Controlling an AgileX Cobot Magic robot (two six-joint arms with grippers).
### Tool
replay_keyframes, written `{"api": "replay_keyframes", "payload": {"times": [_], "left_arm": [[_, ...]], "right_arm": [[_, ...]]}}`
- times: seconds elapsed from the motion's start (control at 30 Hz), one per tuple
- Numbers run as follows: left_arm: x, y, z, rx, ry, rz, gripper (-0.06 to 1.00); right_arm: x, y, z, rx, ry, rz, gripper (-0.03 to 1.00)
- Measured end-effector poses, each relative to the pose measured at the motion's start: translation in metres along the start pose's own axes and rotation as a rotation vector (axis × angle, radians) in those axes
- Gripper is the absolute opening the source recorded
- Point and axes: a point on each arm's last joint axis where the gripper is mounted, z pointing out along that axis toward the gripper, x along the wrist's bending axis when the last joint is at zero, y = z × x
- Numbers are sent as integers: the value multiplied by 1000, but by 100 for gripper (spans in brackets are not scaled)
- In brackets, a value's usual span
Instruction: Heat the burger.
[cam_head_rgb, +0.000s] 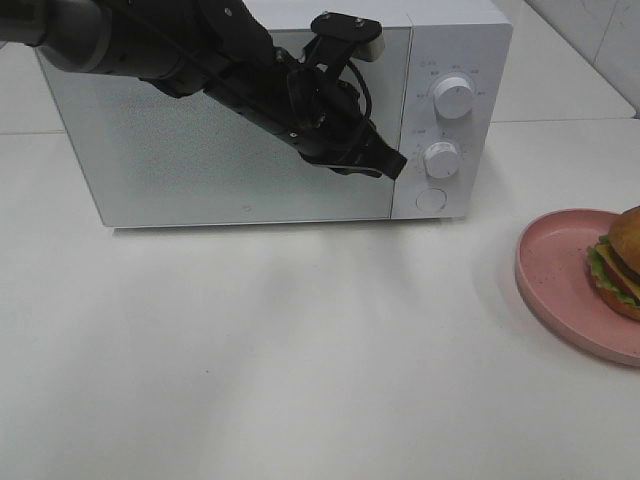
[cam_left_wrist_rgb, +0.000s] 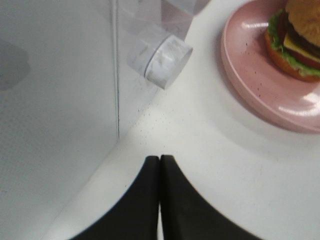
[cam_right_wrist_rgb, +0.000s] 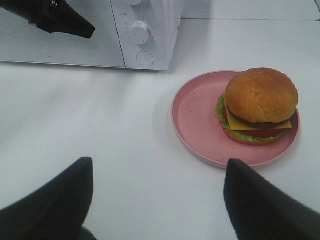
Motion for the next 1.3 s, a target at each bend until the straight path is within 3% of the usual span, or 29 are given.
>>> {"api": "replay_keyframes", "payload": {"times": [0.17, 0.4, 0.67, 0.8, 1.0, 1.13, 1.3], "left_arm": [[1, 4, -15, 37, -4, 72, 0], [-3, 12, -39, 69, -16, 72, 0], [-10, 3, -61, 254, -33, 2, 0], [-12, -3, -77, 377, -1, -71, 0], [-15, -5, -107, 498, 57, -91, 0], [-14, -4, -122, 519, 80, -103, 0], [3, -4, -146, 507, 119, -174, 0]], "right_arm": [[0, 0, 0, 0, 0, 0, 68], [0, 0, 0, 0, 0, 0, 68], [0, 0, 0, 0, 0, 0, 68], [0, 0, 0, 0, 0, 0, 68], [0, 0, 0, 0, 0, 0, 68], [0, 0, 0, 0, 0, 0, 68], [0, 0, 0, 0, 0, 0, 68]]}}
